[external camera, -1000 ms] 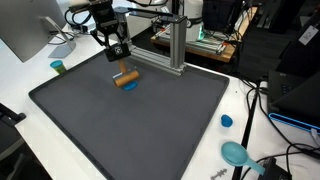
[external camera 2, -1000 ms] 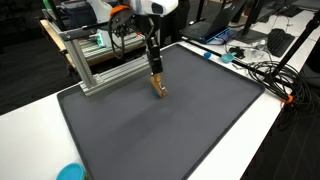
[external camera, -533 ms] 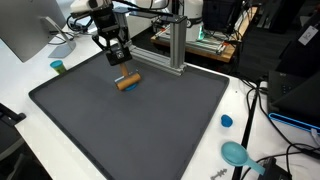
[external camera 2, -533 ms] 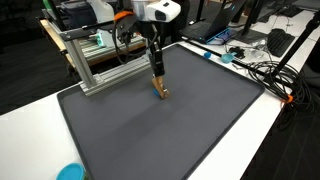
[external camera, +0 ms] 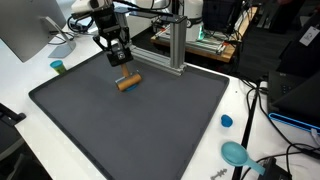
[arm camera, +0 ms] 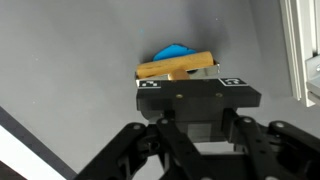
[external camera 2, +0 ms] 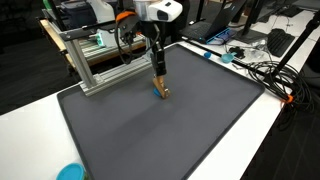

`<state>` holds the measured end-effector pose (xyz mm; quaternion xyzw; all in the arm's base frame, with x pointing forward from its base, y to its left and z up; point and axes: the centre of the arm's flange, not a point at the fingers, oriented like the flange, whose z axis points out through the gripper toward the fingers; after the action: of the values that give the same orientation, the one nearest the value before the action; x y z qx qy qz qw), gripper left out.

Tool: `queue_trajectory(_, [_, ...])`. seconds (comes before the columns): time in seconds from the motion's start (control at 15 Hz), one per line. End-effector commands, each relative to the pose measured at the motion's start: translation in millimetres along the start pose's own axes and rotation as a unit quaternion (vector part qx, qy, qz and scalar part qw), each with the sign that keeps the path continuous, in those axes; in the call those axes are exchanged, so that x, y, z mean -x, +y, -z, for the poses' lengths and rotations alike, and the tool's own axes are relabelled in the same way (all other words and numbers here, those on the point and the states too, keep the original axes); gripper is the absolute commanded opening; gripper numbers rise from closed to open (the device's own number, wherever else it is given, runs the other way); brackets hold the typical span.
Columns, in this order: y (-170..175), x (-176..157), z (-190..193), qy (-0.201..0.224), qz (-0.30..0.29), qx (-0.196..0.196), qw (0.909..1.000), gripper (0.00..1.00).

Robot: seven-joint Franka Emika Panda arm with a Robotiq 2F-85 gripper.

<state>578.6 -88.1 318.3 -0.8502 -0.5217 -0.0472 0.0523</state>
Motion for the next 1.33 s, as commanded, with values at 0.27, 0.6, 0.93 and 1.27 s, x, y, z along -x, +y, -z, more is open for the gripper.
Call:
queue_trajectory(0.27, [-8.1,-13.3,-49.4,0.028,0.004,-0.030,0.9992,0.22])
queue_trajectory(0.6, [-24.8,-18.6,12.8,0.010,0.007,-0.002,0.9999,0.22])
queue_trajectory(0.93, [-55.6,-76.1,75.8,-0.147,0.059,0.011,0.9873,0.22])
queue_trajectory(1.27, [-55.5,-140.3,86.3,-0.198,0.080,0.035,0.9762,0.22])
